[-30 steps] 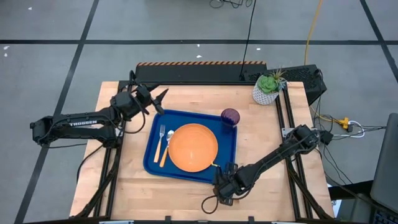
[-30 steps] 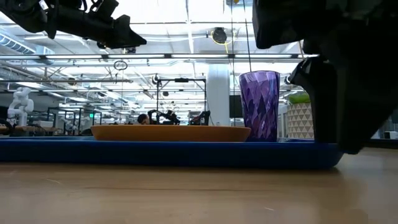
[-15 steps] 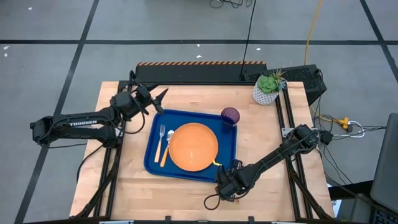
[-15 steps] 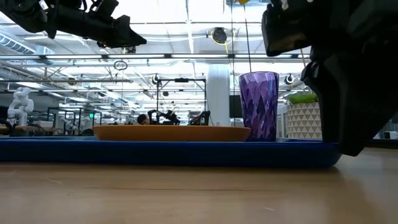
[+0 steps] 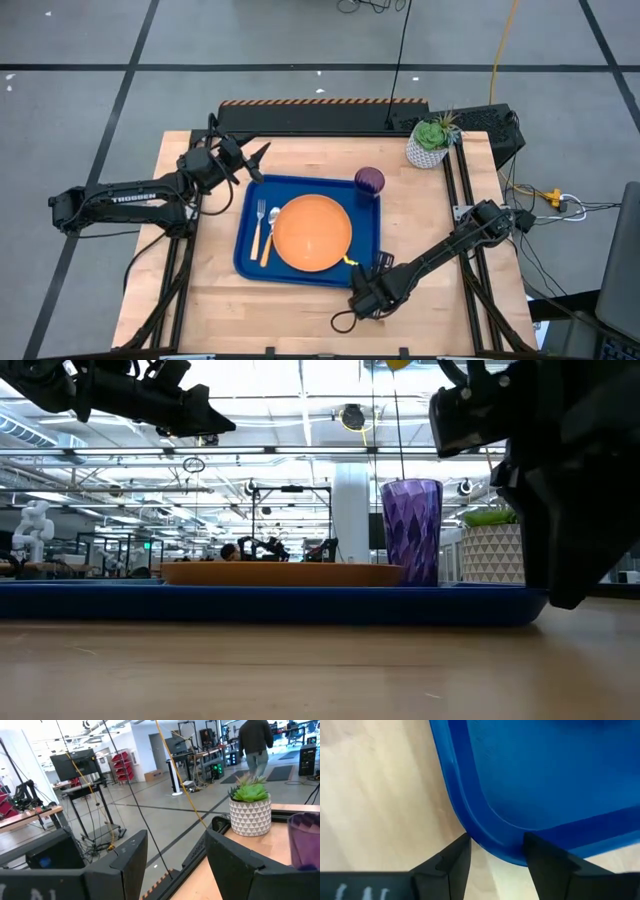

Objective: Pick and place plate/cup/fork/spoon on tray
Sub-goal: Adjust the blue serving tray

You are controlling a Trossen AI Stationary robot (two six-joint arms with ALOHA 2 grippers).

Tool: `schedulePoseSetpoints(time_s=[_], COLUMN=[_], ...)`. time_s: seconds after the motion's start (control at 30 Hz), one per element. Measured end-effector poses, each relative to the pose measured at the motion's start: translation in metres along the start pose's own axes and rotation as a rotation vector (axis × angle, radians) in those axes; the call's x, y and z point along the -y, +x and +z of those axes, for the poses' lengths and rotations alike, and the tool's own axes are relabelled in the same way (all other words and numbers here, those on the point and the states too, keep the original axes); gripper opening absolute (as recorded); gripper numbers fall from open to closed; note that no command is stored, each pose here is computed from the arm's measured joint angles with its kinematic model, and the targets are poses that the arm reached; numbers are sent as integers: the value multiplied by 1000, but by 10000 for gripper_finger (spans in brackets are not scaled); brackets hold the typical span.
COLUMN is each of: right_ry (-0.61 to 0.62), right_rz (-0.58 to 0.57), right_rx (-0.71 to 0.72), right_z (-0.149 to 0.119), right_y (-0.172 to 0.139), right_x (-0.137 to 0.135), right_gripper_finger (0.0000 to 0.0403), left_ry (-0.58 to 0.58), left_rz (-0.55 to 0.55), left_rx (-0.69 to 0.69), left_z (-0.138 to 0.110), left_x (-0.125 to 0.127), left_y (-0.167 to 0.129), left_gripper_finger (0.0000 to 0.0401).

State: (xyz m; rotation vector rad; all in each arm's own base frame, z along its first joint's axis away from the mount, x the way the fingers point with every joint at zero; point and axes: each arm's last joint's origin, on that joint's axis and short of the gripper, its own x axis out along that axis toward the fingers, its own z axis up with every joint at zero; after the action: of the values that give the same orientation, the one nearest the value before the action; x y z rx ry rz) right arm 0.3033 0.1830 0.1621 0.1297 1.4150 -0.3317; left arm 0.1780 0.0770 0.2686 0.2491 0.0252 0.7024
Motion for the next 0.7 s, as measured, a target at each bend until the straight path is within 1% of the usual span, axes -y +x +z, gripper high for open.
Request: schedulePoseSetpoints(time_s=[0.2, 0.43, 0.53, 0.7], right_ry=[2, -3, -40, -84], right_rz=[-64, -56, -47, -70], right_rx=[-55, -69, -86, -125], right_z=[-5, -8, -13, -25], right_y=[0, -1, -2, -5], right_x=[6, 5, 1, -2], right_gripper_finger=[154, 153, 153, 153], left_ry=[1, 1, 2, 2], left_rz=[0, 0, 0, 0], left_rx=[0, 0, 0, 0], left_z=[0, 0, 0, 0], left_x=[0, 0, 0, 0], left_y=[0, 0, 0, 0], left_gripper_finger=[200, 200, 200, 200])
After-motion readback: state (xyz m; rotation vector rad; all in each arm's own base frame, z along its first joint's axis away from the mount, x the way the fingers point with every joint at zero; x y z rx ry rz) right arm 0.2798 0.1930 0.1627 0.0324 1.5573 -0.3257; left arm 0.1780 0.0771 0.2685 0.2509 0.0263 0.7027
